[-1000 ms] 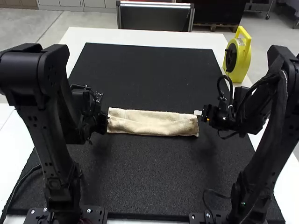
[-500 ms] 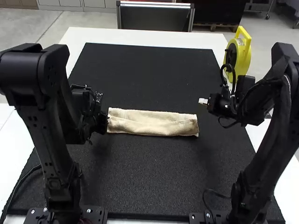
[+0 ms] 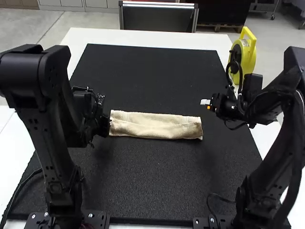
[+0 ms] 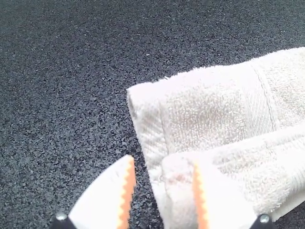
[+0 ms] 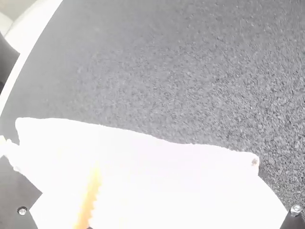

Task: Fold the towel.

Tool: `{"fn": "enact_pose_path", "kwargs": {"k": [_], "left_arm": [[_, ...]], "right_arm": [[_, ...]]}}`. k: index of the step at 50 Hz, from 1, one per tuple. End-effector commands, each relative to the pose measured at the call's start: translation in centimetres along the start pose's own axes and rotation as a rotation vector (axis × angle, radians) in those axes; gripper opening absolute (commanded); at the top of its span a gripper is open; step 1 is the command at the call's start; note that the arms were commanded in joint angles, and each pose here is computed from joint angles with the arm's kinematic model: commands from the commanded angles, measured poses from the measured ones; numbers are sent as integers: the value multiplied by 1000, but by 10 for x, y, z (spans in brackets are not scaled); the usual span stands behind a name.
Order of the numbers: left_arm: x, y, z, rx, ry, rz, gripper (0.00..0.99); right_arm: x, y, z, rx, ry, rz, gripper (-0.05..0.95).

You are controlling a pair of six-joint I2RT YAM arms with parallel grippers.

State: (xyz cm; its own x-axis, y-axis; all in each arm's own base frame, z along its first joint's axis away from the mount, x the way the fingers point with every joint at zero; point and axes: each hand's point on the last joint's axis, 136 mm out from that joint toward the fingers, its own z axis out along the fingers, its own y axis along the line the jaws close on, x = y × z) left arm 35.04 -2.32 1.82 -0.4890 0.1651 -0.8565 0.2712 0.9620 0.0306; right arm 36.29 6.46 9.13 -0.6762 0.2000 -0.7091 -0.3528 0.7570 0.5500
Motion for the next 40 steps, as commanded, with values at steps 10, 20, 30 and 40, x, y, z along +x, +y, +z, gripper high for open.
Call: {"fn": "enact_pose_path", "kwargs": {"k": [10, 20, 30, 40], "left_arm": [[7, 1, 3, 2, 19, -20, 323], [5, 1, 4, 2, 12, -18, 323], [2, 2, 5, 2, 6, -17, 323], [2, 2, 7, 5, 4, -16, 323]], "right_arm": [[-4, 12, -15, 43, 5, -65, 643], [18, 11, -22, 75, 58, -65, 643], [43, 3, -28, 118, 123, -100, 643], [61, 3, -34, 128, 202, -104, 643]]}}
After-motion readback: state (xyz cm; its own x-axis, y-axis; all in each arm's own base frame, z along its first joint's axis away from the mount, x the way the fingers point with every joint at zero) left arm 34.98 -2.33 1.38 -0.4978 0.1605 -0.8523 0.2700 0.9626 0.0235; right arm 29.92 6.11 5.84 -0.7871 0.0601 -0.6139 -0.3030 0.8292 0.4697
